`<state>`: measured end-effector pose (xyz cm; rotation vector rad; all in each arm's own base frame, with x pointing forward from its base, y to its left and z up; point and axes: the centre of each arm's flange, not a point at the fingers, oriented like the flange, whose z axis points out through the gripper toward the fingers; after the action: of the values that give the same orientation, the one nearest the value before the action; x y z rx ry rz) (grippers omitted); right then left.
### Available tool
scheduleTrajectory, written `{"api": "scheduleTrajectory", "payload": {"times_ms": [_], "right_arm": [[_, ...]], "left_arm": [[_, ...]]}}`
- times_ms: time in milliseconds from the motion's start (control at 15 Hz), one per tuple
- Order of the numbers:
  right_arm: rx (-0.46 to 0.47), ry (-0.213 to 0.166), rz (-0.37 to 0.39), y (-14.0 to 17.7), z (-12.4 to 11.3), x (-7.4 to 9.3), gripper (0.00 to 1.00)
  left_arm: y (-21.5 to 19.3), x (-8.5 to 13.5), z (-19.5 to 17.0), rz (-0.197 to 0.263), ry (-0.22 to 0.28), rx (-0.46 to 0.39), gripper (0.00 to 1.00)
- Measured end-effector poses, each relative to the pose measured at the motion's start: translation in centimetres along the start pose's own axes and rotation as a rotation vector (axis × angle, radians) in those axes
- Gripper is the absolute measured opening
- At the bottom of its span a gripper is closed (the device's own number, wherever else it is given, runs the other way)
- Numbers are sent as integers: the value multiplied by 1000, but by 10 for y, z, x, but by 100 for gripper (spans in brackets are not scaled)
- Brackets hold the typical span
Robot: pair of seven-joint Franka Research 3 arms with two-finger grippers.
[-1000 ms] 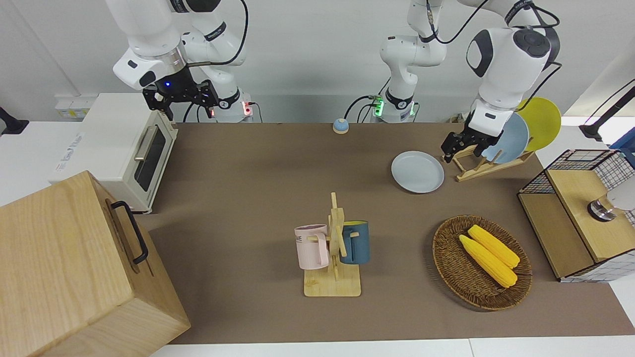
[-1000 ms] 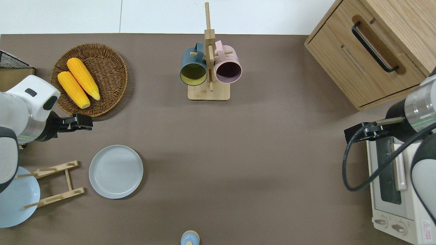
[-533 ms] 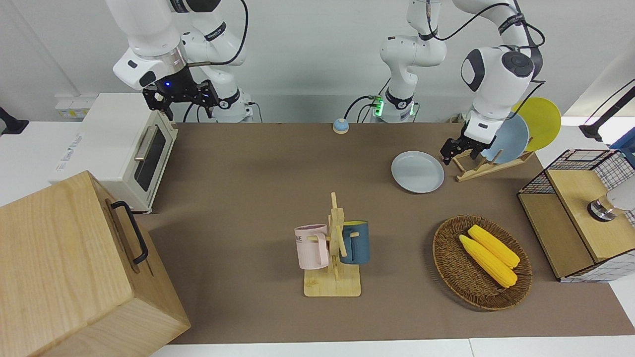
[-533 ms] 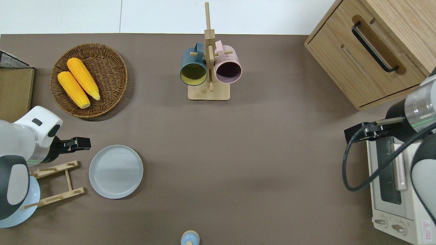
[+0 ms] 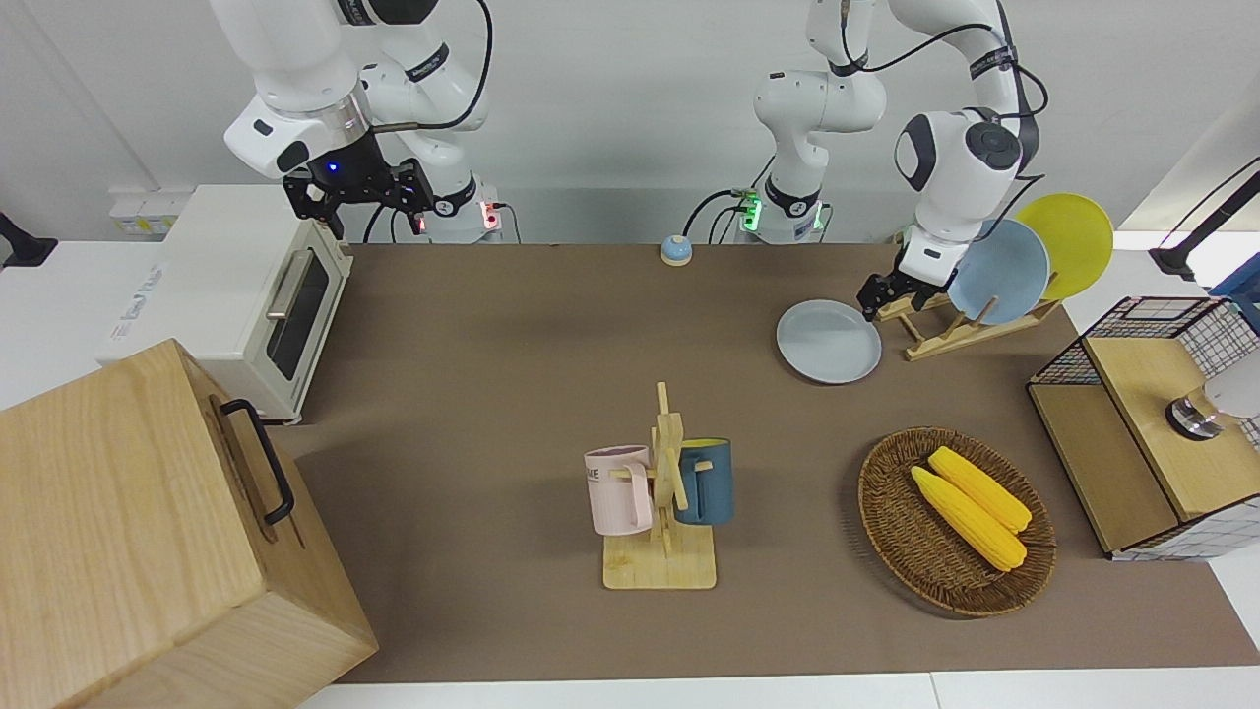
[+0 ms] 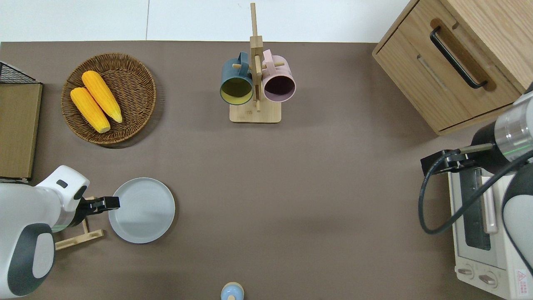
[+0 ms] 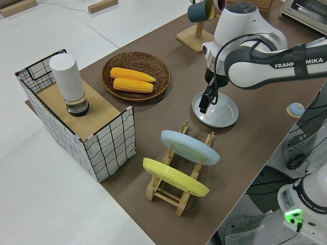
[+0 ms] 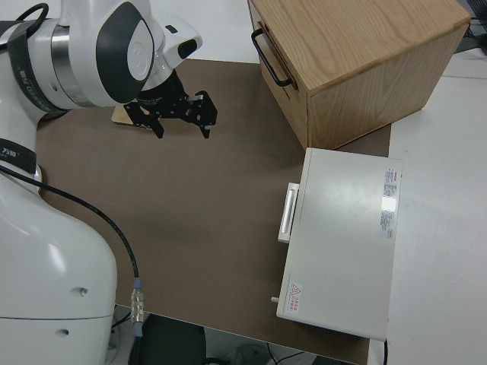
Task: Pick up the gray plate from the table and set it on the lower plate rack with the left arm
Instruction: 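Lower the left gripper onto the gray plate rim and close it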
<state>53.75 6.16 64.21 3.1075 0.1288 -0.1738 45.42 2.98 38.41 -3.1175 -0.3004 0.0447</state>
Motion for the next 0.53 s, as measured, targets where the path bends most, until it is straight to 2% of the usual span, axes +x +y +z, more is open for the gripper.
{"api": "scheduleTrajectory", "payload": {"times_ms": [133, 400, 533], "right_arm": [[0, 0, 0, 0, 0, 0, 99], [0, 0, 0, 0, 0, 0, 99], [0, 0, 0, 0, 0, 0, 99]], "left_arm": [[-3, -7, 15, -6, -3, -3, 99], [-9, -18, 42, -17, 22, -14, 99], [-10, -22, 52, -17, 13, -12, 99]]}}
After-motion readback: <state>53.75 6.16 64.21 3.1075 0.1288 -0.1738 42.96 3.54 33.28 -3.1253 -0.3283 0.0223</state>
